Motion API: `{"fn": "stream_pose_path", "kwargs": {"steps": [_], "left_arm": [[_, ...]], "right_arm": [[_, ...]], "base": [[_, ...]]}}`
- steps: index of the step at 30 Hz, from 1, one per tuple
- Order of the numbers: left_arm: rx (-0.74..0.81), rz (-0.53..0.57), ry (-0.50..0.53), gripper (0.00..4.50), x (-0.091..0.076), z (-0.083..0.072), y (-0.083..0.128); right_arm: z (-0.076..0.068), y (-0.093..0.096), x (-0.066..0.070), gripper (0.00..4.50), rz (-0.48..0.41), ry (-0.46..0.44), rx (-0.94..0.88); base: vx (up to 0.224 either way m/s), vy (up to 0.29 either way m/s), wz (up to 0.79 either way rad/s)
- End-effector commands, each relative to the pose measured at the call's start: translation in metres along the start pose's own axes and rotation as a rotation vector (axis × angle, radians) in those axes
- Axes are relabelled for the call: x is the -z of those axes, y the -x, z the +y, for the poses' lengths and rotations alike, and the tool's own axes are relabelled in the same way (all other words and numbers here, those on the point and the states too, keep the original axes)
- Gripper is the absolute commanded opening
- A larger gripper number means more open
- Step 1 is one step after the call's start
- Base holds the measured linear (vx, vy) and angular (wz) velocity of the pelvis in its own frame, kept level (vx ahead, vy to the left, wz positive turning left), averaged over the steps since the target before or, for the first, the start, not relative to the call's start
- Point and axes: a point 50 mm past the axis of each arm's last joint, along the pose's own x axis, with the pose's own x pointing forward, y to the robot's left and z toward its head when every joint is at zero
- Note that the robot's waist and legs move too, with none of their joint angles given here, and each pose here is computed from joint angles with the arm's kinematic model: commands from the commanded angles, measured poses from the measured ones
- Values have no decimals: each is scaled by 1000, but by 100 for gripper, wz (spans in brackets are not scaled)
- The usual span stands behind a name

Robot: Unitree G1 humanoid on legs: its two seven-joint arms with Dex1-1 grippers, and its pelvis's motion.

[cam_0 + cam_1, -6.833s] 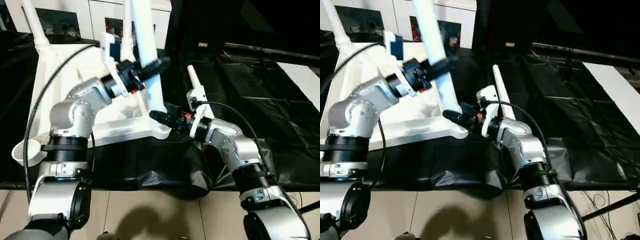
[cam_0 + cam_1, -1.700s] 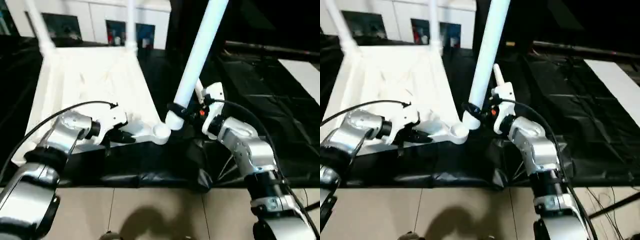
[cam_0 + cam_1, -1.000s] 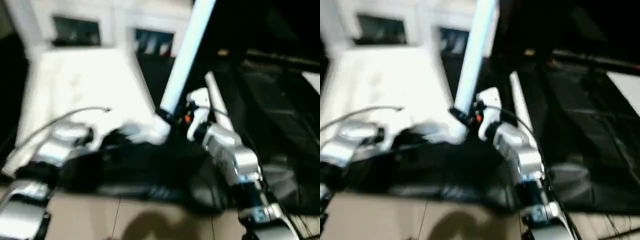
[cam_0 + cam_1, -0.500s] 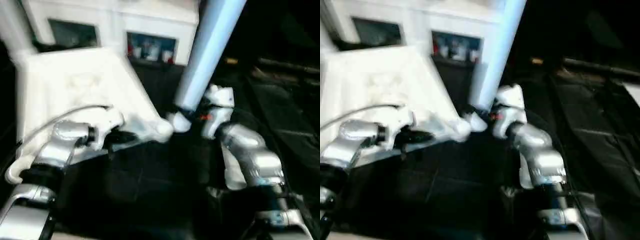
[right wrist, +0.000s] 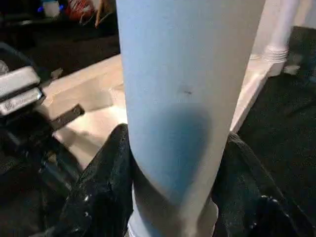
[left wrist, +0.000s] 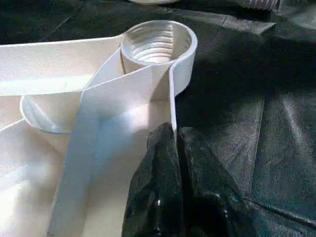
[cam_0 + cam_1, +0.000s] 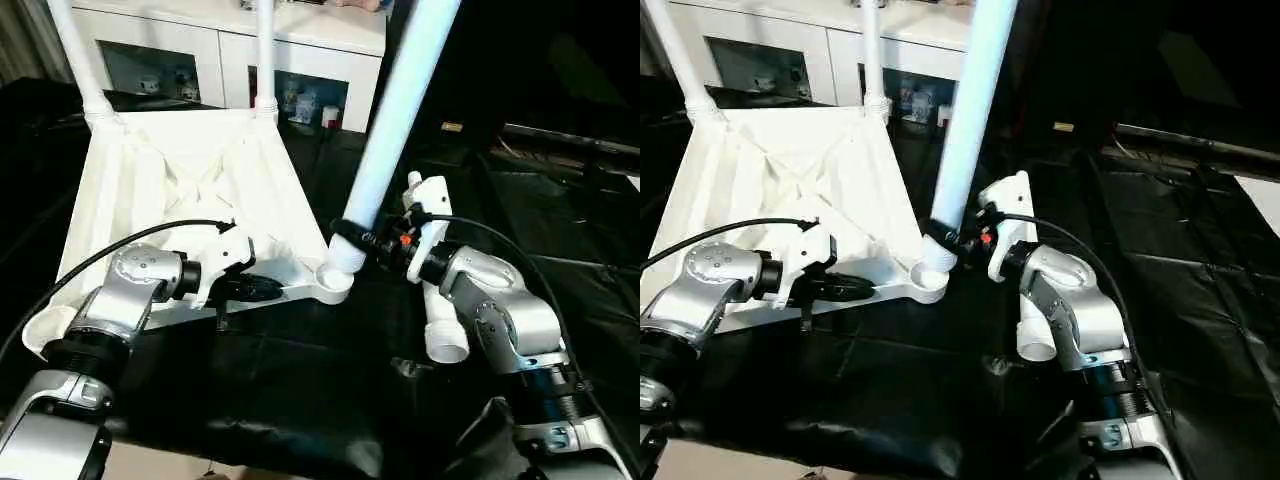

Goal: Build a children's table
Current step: Insert table leg to table base

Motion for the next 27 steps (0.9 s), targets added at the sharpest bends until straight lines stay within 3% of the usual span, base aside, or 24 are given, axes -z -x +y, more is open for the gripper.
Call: {"fn": "stream_pose_path", "kwargs": {"steps": [1,8,19,27], "left_arm": [[0,-20,-68,0,-14,5,3],[-93,-3,-83,0,-12,9,3],[-95,9,-91,0,-11,8,3],[-119,45,-145,0,-9,9,-1]], "right_arm": [[1,1,-5,186,0,23,-12],[-5,-1,-5,186,-14,20,76],[0,-2,5,186,9,-36,100],[1,-3,5,186,1,-47,123]], "base": [[0,0,0],[0,0,0],[-2,8,-8],[-77,187,-35]]}}
